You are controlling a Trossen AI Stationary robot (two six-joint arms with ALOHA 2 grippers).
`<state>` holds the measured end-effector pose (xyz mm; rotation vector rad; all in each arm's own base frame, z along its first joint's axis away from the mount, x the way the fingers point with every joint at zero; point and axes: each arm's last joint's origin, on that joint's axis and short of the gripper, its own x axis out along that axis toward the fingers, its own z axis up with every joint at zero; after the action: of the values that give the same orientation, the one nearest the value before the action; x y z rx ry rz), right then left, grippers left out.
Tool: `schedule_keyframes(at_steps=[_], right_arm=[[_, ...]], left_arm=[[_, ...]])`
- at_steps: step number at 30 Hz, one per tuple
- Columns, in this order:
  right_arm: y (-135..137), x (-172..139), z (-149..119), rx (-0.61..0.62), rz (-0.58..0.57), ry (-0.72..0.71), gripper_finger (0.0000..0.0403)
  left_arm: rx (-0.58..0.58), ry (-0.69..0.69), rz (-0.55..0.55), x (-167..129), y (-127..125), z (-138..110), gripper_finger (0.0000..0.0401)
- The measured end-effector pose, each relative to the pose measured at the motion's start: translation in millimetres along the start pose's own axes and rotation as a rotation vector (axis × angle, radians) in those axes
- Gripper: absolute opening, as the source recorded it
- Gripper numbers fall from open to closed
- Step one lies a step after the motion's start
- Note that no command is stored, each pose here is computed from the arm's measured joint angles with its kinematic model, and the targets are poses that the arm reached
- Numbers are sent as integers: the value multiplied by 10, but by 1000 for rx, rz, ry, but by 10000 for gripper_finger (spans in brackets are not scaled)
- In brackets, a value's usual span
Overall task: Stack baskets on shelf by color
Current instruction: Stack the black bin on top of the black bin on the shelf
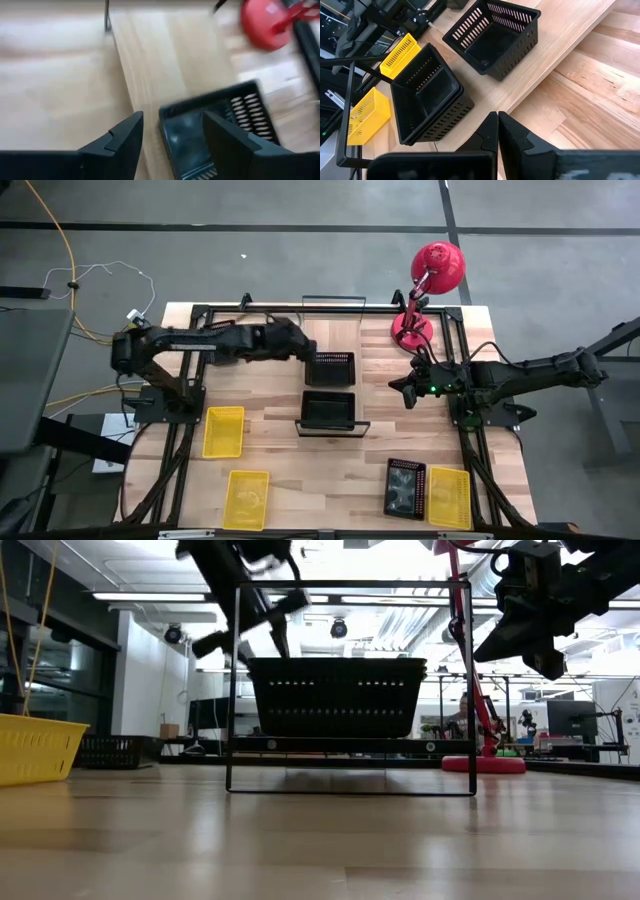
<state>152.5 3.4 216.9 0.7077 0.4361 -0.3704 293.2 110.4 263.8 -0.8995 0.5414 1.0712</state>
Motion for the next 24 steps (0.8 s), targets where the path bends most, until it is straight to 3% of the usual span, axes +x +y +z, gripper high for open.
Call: schedule_keyframes(at_steps=[7,11,18,24], right_arm=[[5,0,-4,4,16,15,0],[8,0,-3,25,21,17,0],[36,-1,22,55,54,-3,0],[106,-9,91,76,128,-71,0]], left_arm=[[254,-193,-187,-677,62,268,195],[328,-277,-271,-981,182,285,195],[348,-381,-388,-1105,582,84,195],[399,-500,-701,-1111,867,-92,195]])
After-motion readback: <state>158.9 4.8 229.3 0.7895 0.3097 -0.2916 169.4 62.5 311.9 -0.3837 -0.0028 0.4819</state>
